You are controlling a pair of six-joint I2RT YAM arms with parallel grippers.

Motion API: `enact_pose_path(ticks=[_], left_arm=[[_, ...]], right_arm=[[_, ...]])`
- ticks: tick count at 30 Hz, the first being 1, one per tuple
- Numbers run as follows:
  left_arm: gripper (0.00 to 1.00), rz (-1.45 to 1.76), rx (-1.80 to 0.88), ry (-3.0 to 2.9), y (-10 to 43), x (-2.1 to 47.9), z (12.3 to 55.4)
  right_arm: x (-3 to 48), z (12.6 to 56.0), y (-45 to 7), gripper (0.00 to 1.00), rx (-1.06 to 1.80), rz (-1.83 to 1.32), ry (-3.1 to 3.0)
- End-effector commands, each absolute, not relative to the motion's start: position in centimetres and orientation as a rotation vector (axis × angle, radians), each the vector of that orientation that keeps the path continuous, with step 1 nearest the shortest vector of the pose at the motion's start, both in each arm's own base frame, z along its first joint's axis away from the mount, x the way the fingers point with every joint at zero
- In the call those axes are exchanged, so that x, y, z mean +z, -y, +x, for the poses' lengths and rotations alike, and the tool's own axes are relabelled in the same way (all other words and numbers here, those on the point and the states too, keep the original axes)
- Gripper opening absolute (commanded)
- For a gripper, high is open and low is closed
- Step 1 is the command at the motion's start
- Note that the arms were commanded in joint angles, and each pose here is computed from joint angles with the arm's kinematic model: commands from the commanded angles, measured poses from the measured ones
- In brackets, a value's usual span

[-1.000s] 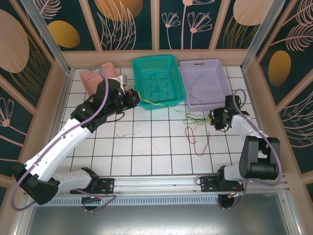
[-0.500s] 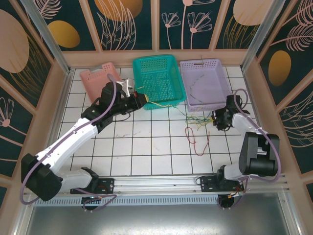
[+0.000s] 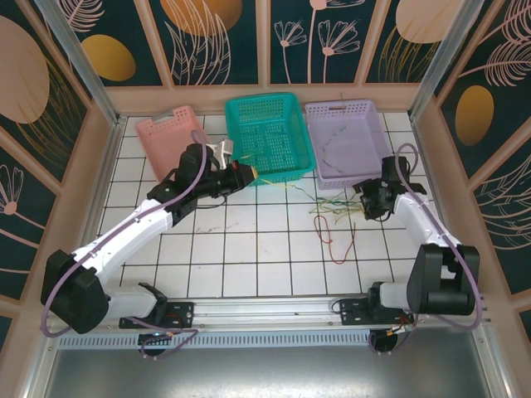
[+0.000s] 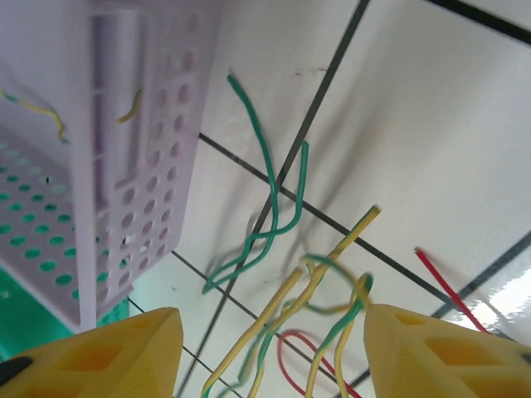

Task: Untangle the cables

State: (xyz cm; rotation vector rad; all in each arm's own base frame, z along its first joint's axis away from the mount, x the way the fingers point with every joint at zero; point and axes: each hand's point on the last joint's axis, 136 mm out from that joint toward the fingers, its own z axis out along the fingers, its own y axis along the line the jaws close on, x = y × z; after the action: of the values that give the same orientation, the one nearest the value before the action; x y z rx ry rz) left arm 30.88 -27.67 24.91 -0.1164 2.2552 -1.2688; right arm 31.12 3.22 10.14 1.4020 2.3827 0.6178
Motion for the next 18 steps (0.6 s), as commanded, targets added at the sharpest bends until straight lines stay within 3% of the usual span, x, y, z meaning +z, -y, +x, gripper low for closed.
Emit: enact_pose_path(ticks=[1,9,18], left_arm=[[0.0,-0.223,-1.174,-2.274,25.9,23.4,30.8],[0.0,-0.387,-1.136,-2.322,25.0,19.8,31.1],[0.0,-0.536,-1.15,-2.289,24.3,18.4,31.5]], right_arm=[[11.3,28.2,-2.7,0.64,0.415,1.266,-2.48],[10.9,24.0,-4.7,0.71,0.321,1.143,-2.593],[6.3,17.6,-10.5,0.41,0.397,0.95,-2.917]])
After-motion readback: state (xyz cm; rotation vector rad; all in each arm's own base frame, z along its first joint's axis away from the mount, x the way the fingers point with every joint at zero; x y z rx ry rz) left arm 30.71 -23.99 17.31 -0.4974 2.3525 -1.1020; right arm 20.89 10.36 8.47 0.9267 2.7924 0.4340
